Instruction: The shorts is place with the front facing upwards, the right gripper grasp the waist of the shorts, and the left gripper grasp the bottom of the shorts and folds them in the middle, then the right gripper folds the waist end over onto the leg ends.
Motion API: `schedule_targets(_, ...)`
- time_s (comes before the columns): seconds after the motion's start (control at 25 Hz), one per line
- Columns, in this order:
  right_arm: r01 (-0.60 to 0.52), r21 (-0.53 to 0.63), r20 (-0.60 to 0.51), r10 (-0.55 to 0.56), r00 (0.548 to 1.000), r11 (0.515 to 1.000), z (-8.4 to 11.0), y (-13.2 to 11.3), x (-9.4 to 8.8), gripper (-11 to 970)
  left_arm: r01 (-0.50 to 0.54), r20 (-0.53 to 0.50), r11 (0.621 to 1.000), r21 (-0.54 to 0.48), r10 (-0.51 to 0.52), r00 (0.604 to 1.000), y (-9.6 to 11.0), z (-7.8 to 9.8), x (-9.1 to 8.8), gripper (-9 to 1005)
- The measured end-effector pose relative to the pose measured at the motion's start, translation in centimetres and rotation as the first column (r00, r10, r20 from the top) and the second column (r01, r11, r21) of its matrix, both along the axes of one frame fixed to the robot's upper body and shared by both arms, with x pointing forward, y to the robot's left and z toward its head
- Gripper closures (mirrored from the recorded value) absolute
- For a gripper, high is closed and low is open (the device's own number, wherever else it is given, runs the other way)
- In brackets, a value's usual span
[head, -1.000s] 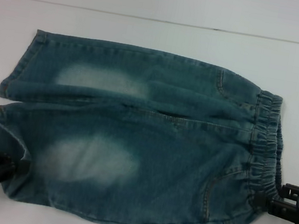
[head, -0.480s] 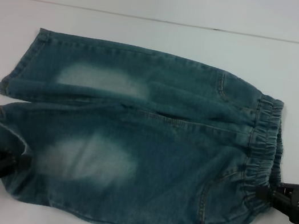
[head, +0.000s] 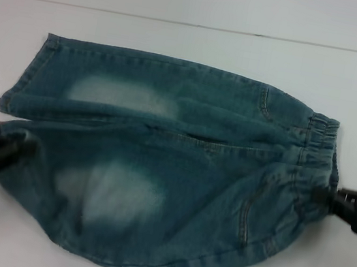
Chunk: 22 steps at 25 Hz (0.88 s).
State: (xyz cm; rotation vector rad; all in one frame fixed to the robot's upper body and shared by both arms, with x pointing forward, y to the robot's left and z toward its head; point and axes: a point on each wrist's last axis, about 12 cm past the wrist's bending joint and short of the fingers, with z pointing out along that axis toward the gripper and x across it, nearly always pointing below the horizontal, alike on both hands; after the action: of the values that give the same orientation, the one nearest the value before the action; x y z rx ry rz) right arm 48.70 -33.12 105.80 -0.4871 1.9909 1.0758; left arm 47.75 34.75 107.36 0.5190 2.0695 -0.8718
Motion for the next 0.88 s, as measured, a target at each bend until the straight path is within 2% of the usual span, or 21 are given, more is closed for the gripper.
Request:
schedule_targets(0.08, 0.032, 0.045, 0.032, -0.034, 0.999, 0.998, 0.5, 0.1, 0.4, 910, -0.038, 0.031, 0.999, -0.014, 0.039, 0.999, 0.2, 0.2, 0.5, 997)
schedule_targets(0.12, 0.057, 0.066, 0.049, -0.061, 0.997, 0.996, 0.7, 0.1, 0.7, 907, -0.09, 0.072, 0.996, -0.027, 0.092, 0.993, 0.4, 0.6, 1.2, 997)
schedule_targets(0.24, 0.21, 0.139, 0.073, -0.222, 0.972, 0.968, 0.9, -0.4, 2.0, 897, -0.186, 0.122, 0.981, -0.052, 0.191, 0.974, 0.7, 0.9, 2.7, 997)
schedule_targets(0.32, 0.333, 0.187, 0.06, -0.35, 0.935, 0.924, 0.4, -0.7, 3.1, 891, -0.303, 0.139, 0.947, -0.102, 0.315, 0.939, 0.9, 0.6, 4.1, 998)
schedule_targets(0.36, 0.386, 0.203, 0.046, -0.402, 0.914, 0.9, 0.1, -0.6, 3.6, 888, -0.376, 0.138, 0.916, -0.137, 0.394, 0.909, 1.1, 0.4, 4.9, 998)
schedule_targets(0.44, 0.468, 0.23, 0.016, -0.484, 0.875, 0.853, -0.5, -0.4, 4.5, 881, -0.459, 0.129, 0.868, -0.189, 0.485, 0.865, 1.2, 0.0, 5.8, 998)
schedule_targets(0.52, 0.54, 0.255, -0.015, -0.556, 0.831, 0.802, -0.9, -0.2, 5.5, 875, -0.49, 0.134, 0.846, -0.211, 0.521, 0.843, 1.0, 0.0, 6.7, 998)
schedule_targets(0.6, 0.577, 0.263, -0.022, -0.593, 0.805, 0.773, -1.0, 0.2, 6.3, 869, -0.507, 0.14, 0.835, -0.211, 0.54, 0.83, 0.5, -0.1, 7.6, 998)
schedule_targets(0.88, 0.584, 0.237, -0.006, -0.6, 0.8, 0.776, -0.4, 1.6, 8.7, 846, -0.52, 0.152, 0.841, -0.152, 0.54, 0.828, -1.6, -1.0, 9.8, 998)
